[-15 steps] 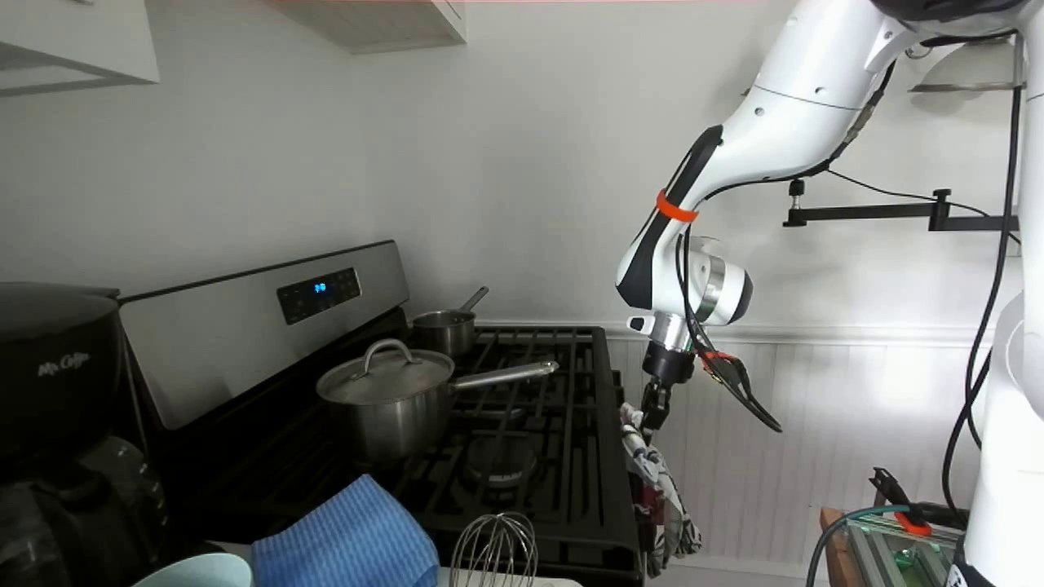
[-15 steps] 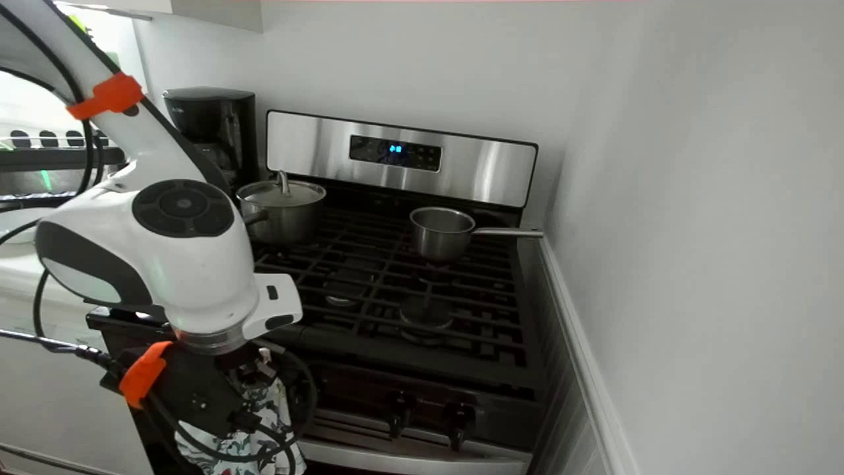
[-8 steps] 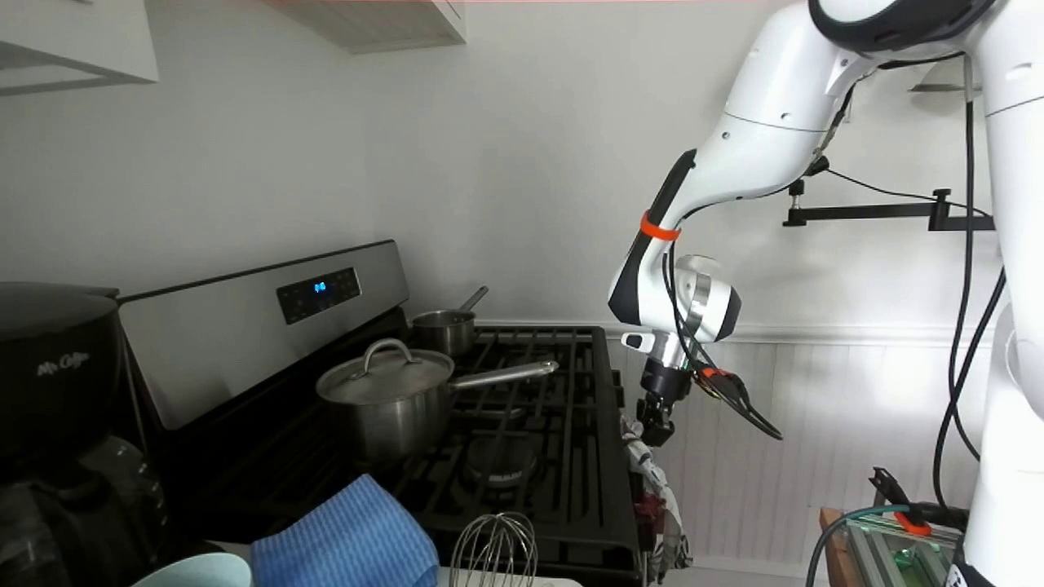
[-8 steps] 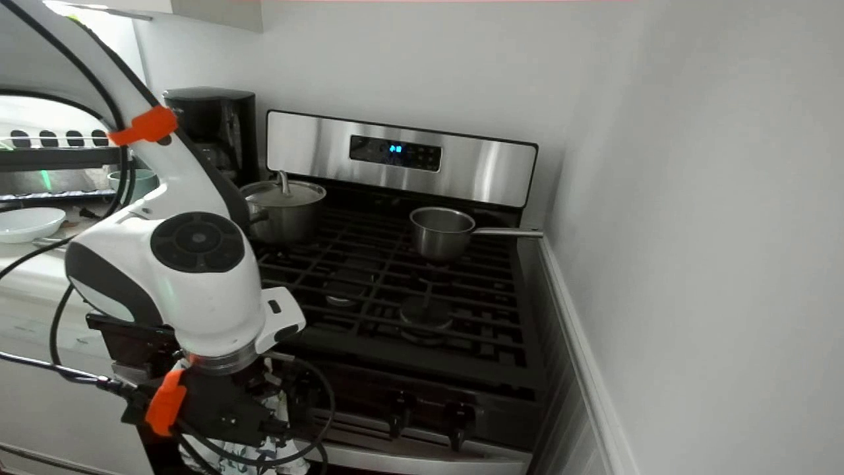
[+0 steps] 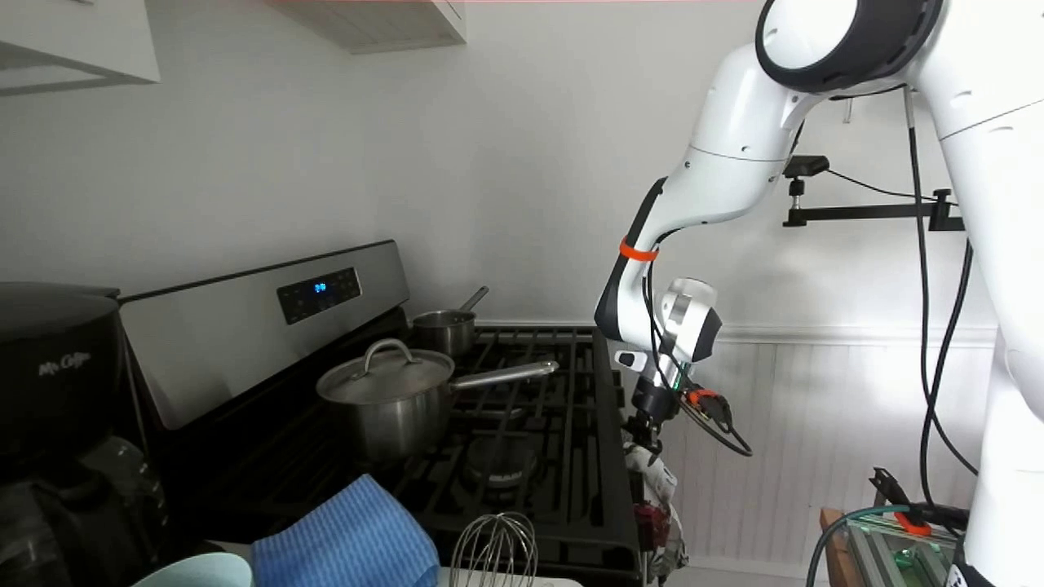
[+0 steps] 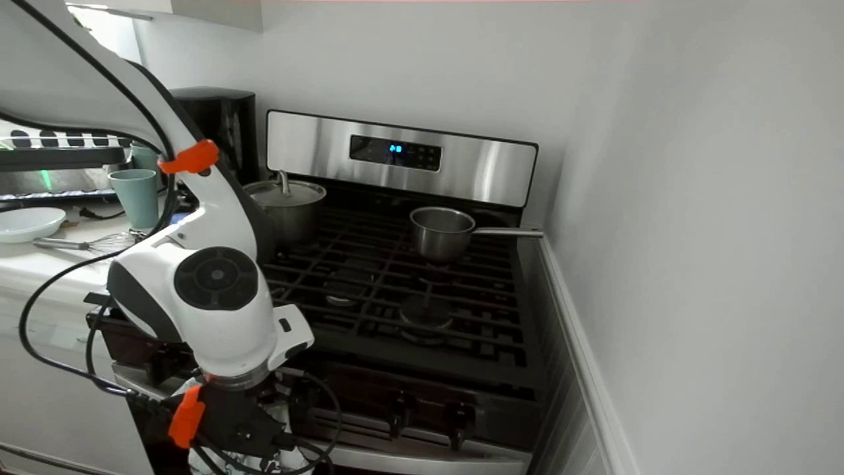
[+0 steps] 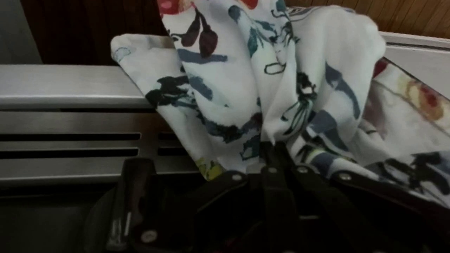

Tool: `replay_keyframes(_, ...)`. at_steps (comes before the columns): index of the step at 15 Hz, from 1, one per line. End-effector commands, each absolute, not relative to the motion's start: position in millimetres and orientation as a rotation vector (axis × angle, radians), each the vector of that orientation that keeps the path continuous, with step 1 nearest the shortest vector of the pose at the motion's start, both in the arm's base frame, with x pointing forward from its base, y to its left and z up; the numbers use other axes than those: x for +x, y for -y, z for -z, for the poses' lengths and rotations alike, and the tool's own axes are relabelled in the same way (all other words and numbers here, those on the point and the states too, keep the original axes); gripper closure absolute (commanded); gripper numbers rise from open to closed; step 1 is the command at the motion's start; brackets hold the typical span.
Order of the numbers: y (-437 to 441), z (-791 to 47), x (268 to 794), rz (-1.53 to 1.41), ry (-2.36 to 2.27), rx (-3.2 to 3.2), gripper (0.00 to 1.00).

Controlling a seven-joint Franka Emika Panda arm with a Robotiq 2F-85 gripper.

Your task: Pick up the floral tea towel and the silver lid and put them on the silver pot on the left side of the stove, pick up the floral tea towel and hang it on the oven handle

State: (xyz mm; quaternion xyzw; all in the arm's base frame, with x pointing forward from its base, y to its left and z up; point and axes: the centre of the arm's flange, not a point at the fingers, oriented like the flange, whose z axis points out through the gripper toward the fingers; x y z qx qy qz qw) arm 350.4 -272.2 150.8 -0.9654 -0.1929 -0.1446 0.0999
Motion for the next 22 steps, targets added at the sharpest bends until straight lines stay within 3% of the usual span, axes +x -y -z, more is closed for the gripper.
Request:
replay_keyframes(1, 277.0, -124.5, 360.1, 0.45, 0.548, -2.845, 1.0)
replay_keyframes(19, 301.6, -129.4, 360.7, 0.364, 0.547, -2.984, 1.0)
replay_keyframes(20, 301.0, -130.0, 360.6, 0.375, 0.541, -2.972, 0.96)
replay_keyframes(21, 300.7, -130.7, 360.9, 0.384, 0.538, -2.963, 0.72)
replay_keyframes(22, 299.9, -132.1, 360.9, 0.389, 0.546, -2.951, 0.71)
